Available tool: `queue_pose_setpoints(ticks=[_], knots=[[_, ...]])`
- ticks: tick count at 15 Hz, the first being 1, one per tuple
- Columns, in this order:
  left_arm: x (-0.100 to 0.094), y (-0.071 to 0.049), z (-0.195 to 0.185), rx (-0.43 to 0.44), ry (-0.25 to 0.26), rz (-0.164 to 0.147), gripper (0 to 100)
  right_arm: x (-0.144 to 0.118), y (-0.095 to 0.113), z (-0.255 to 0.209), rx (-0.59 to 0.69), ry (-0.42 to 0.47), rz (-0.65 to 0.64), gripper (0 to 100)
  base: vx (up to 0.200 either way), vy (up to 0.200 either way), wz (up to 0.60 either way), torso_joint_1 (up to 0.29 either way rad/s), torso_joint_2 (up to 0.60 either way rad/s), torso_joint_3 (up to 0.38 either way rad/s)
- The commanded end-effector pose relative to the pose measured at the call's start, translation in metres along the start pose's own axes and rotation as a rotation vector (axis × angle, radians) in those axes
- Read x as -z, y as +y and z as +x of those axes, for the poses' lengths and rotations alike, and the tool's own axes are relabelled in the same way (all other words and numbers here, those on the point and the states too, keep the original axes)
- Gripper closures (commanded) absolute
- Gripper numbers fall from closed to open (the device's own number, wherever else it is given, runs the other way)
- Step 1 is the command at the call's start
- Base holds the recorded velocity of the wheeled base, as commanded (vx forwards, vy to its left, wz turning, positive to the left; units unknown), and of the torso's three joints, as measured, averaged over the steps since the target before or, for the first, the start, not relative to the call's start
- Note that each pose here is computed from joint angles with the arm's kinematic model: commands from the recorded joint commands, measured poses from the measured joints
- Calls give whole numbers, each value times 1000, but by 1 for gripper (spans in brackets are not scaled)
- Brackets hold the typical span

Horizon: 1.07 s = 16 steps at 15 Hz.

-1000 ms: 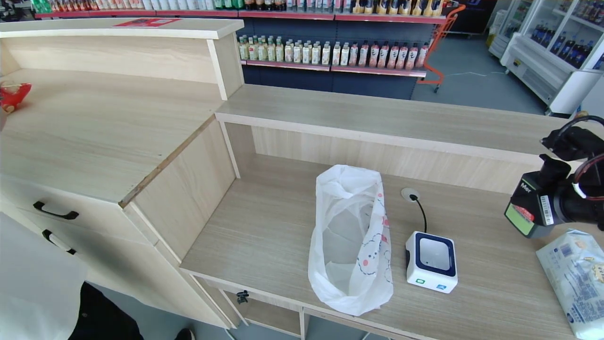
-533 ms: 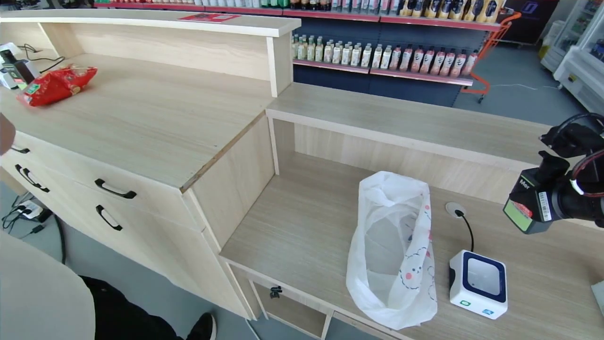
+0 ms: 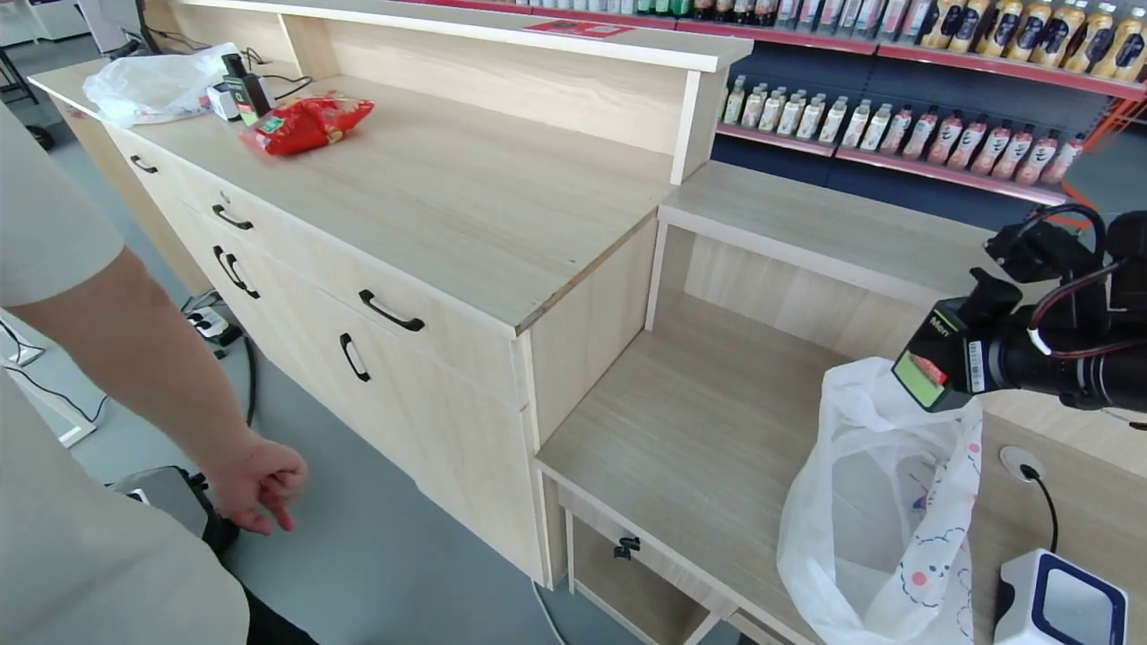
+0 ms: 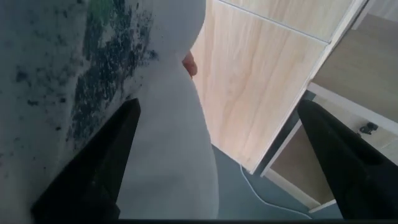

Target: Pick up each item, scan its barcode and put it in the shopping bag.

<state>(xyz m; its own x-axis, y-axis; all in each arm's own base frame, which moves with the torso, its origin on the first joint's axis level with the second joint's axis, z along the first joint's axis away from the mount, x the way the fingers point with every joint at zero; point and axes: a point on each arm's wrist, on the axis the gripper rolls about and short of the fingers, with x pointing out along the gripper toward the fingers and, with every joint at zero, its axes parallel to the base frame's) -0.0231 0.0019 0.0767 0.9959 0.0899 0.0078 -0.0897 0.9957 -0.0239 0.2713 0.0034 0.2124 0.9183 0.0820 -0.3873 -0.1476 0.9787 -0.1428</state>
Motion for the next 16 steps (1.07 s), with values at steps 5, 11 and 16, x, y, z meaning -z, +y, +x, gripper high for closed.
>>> queue_pose_setpoints(ticks=[5,11,16], knots=[[1,0,0,-5,5,-1,0,66,-14,70,-257,52,-114,100,0,0,0,0,0,0],[1,0,0,-7,5,-1,0,88,-14,87,-355,100,-91,100,0,0,0,0,0,0],[1,0,0,-7,5,-1,0,105,-10,92,-384,150,-106,100,0,0,0,0,0,0]])
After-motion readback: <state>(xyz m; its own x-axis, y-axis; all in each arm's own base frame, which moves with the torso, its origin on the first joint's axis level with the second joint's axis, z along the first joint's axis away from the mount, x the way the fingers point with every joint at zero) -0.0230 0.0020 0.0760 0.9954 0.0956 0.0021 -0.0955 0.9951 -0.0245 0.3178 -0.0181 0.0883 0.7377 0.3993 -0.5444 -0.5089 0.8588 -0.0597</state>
